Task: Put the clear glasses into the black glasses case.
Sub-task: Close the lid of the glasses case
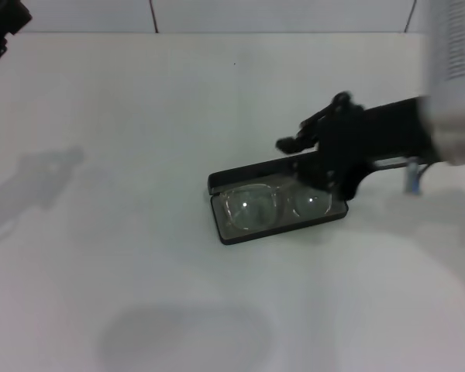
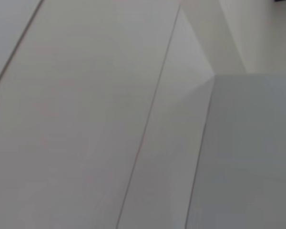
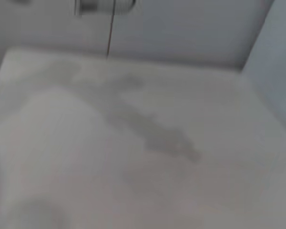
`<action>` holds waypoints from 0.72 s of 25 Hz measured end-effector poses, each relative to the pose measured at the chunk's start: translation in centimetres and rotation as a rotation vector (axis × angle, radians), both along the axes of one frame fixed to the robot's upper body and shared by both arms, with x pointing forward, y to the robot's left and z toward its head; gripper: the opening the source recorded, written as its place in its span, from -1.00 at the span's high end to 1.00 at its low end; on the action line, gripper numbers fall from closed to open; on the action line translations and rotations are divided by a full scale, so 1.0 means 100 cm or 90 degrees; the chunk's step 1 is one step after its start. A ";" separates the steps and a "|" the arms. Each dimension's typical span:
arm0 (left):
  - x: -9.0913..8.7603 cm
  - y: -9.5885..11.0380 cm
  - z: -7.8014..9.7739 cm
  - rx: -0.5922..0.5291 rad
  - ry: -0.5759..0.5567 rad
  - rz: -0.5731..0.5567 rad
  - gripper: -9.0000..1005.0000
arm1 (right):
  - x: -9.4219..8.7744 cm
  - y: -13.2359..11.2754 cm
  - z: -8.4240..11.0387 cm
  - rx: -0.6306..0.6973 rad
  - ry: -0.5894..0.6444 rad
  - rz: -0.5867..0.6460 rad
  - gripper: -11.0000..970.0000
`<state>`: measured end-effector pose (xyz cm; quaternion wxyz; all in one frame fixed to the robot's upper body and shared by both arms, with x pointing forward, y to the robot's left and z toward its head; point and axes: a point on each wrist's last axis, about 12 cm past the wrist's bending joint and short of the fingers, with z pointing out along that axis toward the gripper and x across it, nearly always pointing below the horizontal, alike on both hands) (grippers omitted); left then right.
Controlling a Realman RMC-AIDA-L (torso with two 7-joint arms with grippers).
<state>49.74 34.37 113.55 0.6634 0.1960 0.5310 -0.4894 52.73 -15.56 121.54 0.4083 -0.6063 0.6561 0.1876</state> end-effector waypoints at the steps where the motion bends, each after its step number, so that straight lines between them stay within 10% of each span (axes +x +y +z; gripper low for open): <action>1: 0.000 -0.001 0.000 0.001 0.000 -0.005 0.80 | -0.002 -0.009 0.002 0.029 -0.001 -0.004 0.59; 10: 0.002 -0.012 -0.003 0.018 0.013 -0.048 0.80 | -0.007 -0.107 0.017 0.282 0.012 -0.080 0.59; 18: 0.041 -0.052 0.005 0.063 0.069 -0.128 0.77 | -0.015 -0.190 -0.012 0.393 0.031 -0.219 0.59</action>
